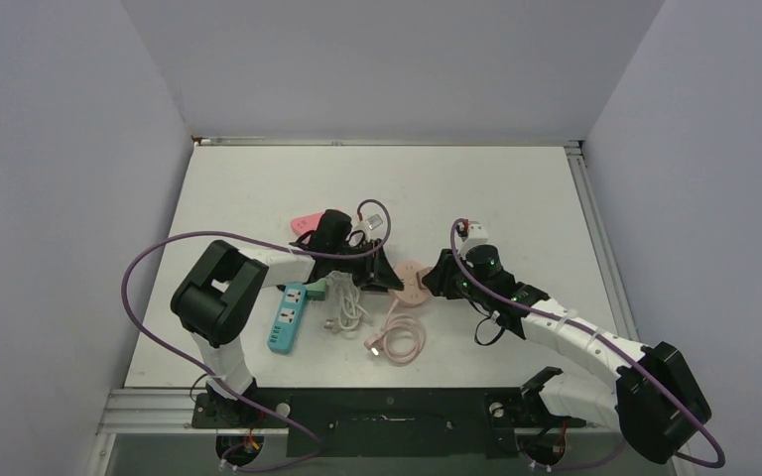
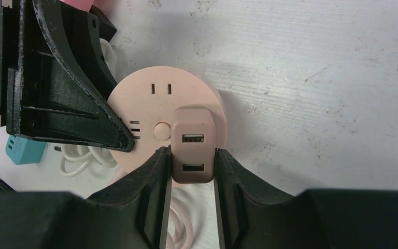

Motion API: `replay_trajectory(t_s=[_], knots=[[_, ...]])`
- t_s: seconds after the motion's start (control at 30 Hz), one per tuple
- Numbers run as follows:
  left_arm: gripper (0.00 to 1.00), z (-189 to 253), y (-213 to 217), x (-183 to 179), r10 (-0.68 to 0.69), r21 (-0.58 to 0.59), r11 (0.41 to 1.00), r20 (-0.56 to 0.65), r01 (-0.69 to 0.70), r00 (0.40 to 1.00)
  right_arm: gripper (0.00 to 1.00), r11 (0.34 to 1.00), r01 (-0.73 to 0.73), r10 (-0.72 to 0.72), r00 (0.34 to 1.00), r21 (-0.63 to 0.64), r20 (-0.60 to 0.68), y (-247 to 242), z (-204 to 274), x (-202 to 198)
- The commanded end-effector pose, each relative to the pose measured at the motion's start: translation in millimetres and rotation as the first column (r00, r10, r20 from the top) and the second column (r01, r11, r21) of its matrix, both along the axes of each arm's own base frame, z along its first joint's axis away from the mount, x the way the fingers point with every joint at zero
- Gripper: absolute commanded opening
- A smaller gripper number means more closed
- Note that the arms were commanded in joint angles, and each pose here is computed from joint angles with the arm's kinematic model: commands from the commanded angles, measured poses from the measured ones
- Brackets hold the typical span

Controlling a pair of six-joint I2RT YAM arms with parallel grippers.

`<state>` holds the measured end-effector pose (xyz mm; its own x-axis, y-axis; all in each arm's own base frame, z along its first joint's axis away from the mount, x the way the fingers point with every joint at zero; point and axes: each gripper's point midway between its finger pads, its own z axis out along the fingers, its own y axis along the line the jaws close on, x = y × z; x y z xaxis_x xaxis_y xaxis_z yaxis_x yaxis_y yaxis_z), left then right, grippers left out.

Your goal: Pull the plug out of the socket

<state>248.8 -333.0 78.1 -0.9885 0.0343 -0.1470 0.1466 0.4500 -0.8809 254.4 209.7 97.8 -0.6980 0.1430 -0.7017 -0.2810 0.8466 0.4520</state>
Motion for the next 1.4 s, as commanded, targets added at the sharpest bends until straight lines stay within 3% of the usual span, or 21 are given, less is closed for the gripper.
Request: replay_trajectory(t_s=[0.0, 0.33, 0.63, 1.03, 1.37], knots=[[0.00, 15, 1, 12, 0.000, -0.011, 1.000, 0.051, 0.001, 0.999, 0.05, 0.996, 0.081, -0.085, 0.992, 0.047, 0.092, -2, 29, 18], [0.00, 9, 6, 16, 0.018, 0.031, 0.999, 0.057, -0.020, 0.998, 0.05, 0.994, 0.100, -0.093, 0.984, -0.041, 0.151, 22, 35, 6], [0.00, 3, 8, 17, 0.022, 0.060, 0.998, 0.050, -0.025, 0.999, 0.05, 0.972, 0.120, -0.088, 0.983, -0.204, 0.161, 34, 29, 1], [0.00, 10, 7, 16, 0.000, 0.051, 0.999, 0.077, -0.004, 0.997, 0.05, 0.999, 0.054, -0.054, 0.992, 0.000, 0.112, 25, 44, 15], [0.00, 23, 3, 14, -0.017, 0.000, 1.000, 0.100, 0.017, 0.995, 0.05, 0.998, 0.036, -0.038, 0.998, 0.057, 0.041, 8, 26, 21]])
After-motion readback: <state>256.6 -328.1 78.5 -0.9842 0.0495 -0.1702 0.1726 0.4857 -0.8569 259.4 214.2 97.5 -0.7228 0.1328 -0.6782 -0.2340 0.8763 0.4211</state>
